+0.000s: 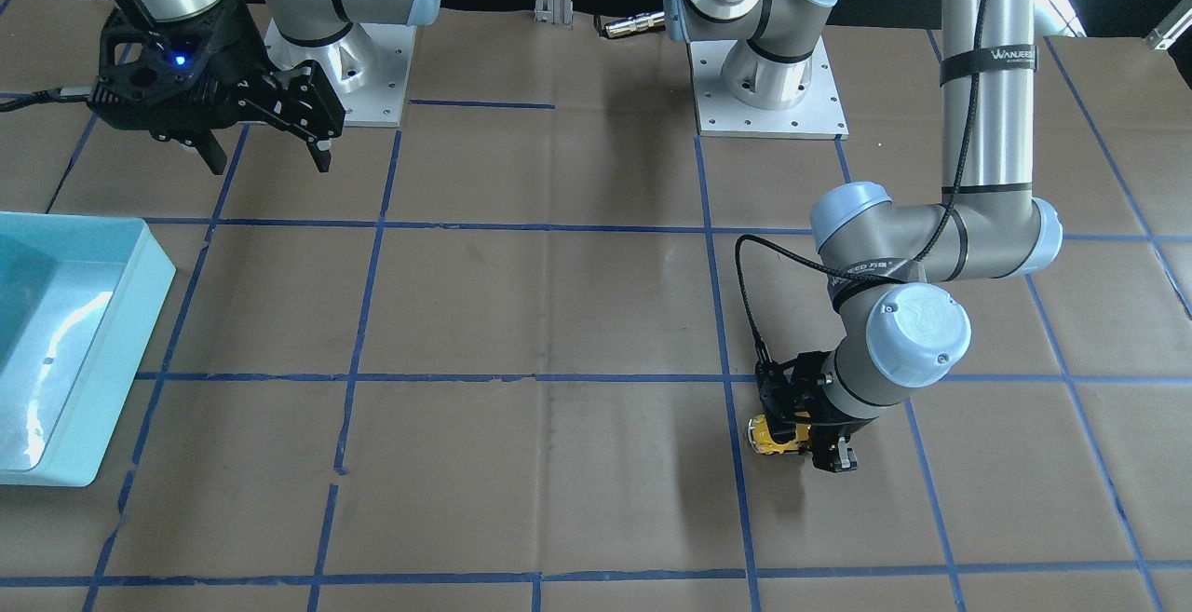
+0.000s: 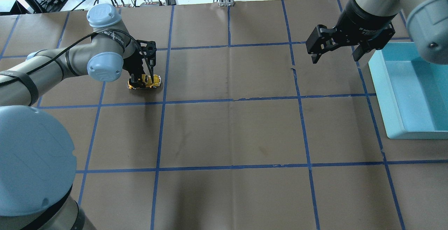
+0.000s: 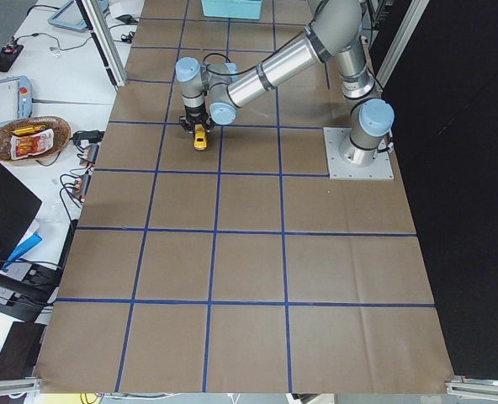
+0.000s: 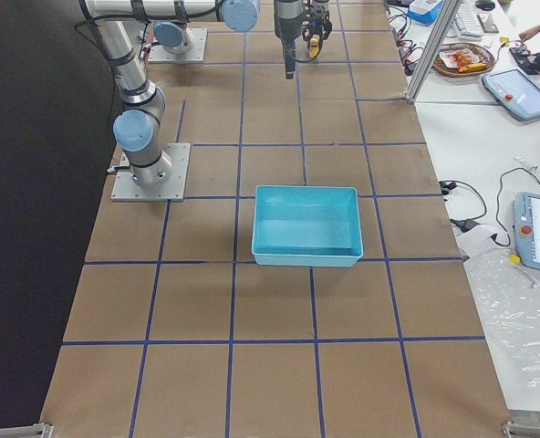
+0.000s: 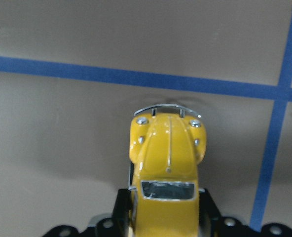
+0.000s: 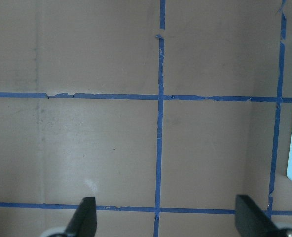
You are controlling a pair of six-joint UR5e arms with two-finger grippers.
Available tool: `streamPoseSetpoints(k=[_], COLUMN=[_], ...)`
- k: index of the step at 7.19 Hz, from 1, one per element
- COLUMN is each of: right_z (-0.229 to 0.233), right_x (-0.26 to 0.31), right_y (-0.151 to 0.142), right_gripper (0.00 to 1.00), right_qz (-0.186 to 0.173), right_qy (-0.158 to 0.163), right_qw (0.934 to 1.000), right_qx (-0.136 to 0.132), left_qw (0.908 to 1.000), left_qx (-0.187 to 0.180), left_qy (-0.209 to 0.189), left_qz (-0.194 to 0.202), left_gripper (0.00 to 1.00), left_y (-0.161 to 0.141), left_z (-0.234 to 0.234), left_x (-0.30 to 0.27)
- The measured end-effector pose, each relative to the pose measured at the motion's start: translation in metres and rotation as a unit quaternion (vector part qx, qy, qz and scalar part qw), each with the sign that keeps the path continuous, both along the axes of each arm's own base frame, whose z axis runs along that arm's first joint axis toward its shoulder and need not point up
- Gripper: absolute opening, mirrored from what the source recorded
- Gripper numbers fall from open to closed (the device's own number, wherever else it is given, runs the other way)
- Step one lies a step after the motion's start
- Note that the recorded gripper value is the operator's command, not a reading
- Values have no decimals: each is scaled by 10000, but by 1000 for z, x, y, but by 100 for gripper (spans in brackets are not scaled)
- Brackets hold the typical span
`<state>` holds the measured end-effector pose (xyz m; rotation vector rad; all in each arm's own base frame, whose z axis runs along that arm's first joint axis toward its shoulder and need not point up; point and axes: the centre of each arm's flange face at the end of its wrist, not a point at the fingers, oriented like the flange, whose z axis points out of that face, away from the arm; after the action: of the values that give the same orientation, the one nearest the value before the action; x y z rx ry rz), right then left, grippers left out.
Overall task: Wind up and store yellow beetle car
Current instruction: 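Close the left gripper on the car and press it onto the table, then drag the held car backward toward the robot with the left gripper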
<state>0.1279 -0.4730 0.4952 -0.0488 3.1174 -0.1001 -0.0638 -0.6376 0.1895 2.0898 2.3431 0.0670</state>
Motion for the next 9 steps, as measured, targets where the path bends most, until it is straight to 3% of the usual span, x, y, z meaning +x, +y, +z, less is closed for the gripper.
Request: streamPoseSetpoints(k=[9], right_z=[0], right_x=[1], right_y=[1], right_gripper=[99], right_qz=[5], right_qy=[-2], right_qw=[10000], right_qx=[8], left_qw=[10000], left_qx=[67], left_qy=[-44], left_qz=[41], left_gripper=[0], left_y=[4], left_z=[-5], left_x=[0])
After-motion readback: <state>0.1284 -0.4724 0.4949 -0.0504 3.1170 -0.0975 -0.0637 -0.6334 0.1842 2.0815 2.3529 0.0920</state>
